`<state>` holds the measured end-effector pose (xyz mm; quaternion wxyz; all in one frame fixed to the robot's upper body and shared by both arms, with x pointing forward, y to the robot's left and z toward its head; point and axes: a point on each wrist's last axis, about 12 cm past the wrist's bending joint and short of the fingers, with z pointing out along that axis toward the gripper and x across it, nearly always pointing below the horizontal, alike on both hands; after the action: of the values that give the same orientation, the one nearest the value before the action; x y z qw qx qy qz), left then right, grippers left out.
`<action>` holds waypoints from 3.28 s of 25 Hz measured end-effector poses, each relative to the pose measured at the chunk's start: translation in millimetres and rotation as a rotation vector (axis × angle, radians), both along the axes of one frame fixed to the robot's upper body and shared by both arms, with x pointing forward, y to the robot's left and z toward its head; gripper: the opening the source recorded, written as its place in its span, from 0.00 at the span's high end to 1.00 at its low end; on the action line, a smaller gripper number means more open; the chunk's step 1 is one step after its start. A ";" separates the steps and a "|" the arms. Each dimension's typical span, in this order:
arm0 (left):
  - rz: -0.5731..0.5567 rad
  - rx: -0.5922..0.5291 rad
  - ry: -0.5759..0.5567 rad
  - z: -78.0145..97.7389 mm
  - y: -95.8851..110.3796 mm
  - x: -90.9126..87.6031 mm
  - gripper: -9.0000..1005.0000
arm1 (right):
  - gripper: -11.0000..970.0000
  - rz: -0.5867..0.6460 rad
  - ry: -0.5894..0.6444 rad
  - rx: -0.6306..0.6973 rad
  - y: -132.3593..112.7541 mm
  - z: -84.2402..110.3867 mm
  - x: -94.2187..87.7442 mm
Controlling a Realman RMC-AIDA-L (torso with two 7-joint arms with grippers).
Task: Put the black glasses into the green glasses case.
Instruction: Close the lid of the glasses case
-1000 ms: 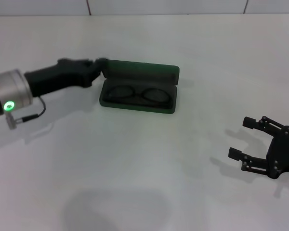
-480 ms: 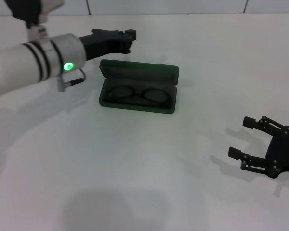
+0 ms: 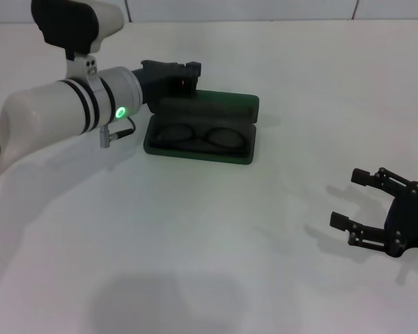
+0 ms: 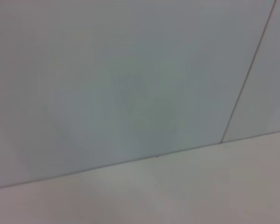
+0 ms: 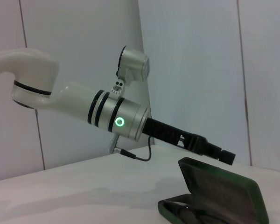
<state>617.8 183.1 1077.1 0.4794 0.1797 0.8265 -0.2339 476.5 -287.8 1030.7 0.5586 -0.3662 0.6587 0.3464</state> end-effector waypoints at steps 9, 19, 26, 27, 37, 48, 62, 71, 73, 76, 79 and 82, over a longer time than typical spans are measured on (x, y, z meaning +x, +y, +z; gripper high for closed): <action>-0.012 -0.013 0.024 -6.6 5.9 -8.7 0.97 | 0.10 0.002 0.000 -0.003 0.8 0.1 1.3; -0.039 -0.033 0.049 -14.1 11.4 -21.1 0.96 | 0.10 -0.001 0.001 -0.011 0.8 -0.3 2.9; -0.056 -0.059 0.028 -19.6 18.4 -32.7 0.95 | 0.10 -0.001 0.002 -0.009 1.5 -0.4 2.8; -0.057 -0.062 0.023 -20.8 19.7 -34.6 0.95 | 0.10 -0.001 0.002 -0.009 1.5 -0.4 2.8; -0.068 -0.068 -0.017 -28.3 25.9 -46.3 0.94 | 0.10 -0.001 0.000 -0.007 2.6 -0.3 3.0; -0.090 -0.097 -0.086 -38.2 31.9 -58.9 0.93 | 0.10 0.001 0.001 -0.005 3.1 -0.2 3.0; -0.131 -0.069 -0.132 -43.7 32.2 -66.5 0.92 | 0.10 0.003 0.007 0.003 5.2 0.3 3.8; -0.149 -0.083 -0.172 -50.2 34.4 -75.3 0.91 | 0.10 0.002 0.009 0.004 5.7 -0.1 3.7; -0.158 -0.078 -0.181 -51.4 34.6 -77.2 0.91 | 0.10 0.003 0.010 0.006 6.4 -0.1 3.8; -0.160 -0.072 -0.195 -52.3 35.3 -78.5 0.90 | 0.10 0.004 0.009 0.007 7.1 -0.1 4.1; -0.156 -0.082 -0.208 -52.4 35.7 -79.7 0.90 | 0.10 0.004 0.009 0.007 7.2 -0.1 4.1; -0.160 -0.082 -0.219 -52.4 35.8 -80.5 0.90 | 0.10 0.004 0.010 0.007 7.1 -0.2 3.9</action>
<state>537.3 218.9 1024.7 0.5534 0.2496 0.7422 -0.2840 480.4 -280.8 1030.5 0.5558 -0.3637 0.6597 0.3515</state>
